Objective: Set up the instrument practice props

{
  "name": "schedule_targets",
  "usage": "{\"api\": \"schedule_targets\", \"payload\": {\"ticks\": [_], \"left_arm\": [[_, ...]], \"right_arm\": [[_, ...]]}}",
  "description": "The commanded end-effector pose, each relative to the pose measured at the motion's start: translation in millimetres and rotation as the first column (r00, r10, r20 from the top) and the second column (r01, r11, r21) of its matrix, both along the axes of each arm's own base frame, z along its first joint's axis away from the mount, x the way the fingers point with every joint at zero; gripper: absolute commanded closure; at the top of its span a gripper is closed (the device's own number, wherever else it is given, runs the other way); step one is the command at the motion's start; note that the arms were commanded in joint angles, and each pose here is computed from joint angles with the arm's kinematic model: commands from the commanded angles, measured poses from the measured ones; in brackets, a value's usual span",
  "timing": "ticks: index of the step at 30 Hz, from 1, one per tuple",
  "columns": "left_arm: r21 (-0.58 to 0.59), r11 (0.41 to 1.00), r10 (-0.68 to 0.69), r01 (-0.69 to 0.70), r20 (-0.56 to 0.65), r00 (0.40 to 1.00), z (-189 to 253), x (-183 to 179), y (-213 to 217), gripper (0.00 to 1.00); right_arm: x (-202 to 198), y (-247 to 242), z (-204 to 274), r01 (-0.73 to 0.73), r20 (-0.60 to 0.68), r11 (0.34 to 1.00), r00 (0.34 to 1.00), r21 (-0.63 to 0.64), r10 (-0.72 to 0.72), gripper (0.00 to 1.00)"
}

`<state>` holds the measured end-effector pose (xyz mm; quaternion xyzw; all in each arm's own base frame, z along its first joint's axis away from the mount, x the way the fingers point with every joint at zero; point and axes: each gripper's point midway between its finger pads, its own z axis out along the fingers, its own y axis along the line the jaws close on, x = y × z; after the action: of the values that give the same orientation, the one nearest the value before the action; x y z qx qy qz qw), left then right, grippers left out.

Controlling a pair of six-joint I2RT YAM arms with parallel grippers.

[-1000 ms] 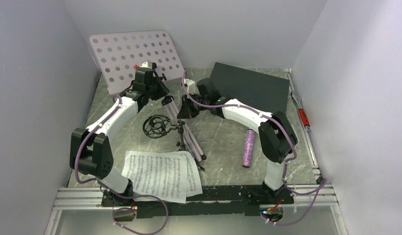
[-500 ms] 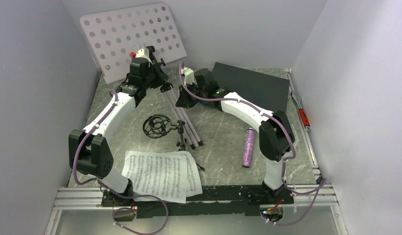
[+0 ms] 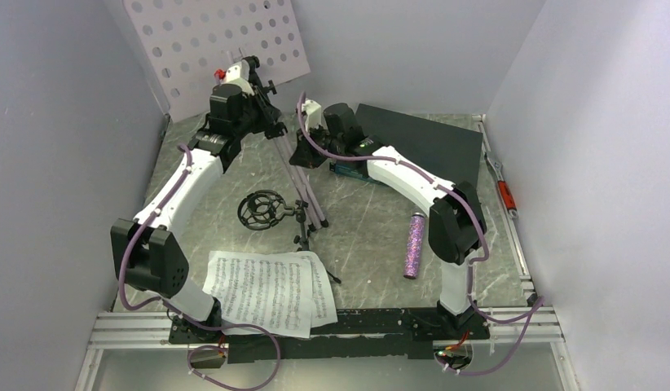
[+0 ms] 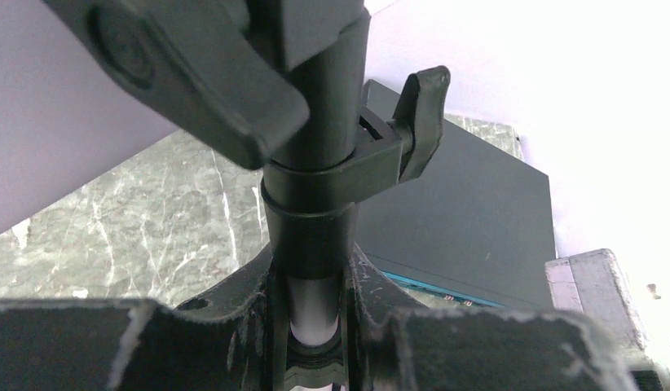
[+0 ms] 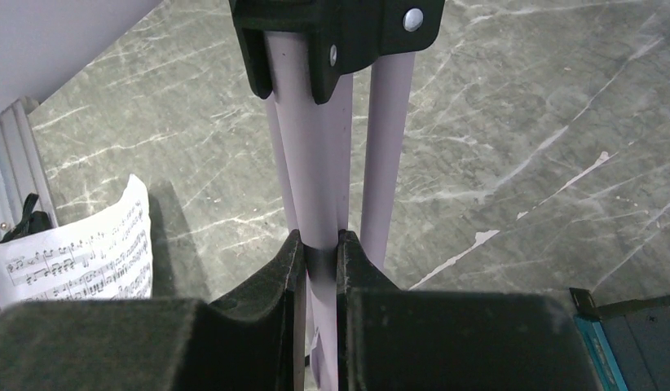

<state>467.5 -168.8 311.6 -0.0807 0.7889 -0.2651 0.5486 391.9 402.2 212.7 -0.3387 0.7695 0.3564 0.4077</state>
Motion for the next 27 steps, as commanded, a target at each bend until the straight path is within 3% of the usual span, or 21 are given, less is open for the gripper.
{"api": "schedule_targets", "payload": {"ticks": [1, 7, 27], "left_arm": [[-0.090, 0.908, -0.294, 0.408, 0.556, 0.778, 218.5, -111.1, -63.7, 0.97], [-0.004, 0.899, -0.345, 0.437, 0.607, 0.715, 236.5, -134.4, -76.4, 0.97], [0.182, 0.947, -0.312, 0.263, 0.708, 0.634, 246.0, -144.4, -55.4, 0.97]], "right_arm": [[64.0, -13.7, 26.1, 0.213, 0.107, 0.970, 0.968, 0.117, -0.225, 1.00], [66.1, -7.2, 35.1, 0.183, 0.138, 0.971, 0.969, 0.151, -0.204, 1.00], [87.3, -10.3, 18.3, 0.220, 0.188, 0.974, 0.956, 0.058, -0.227, 1.00]]}}
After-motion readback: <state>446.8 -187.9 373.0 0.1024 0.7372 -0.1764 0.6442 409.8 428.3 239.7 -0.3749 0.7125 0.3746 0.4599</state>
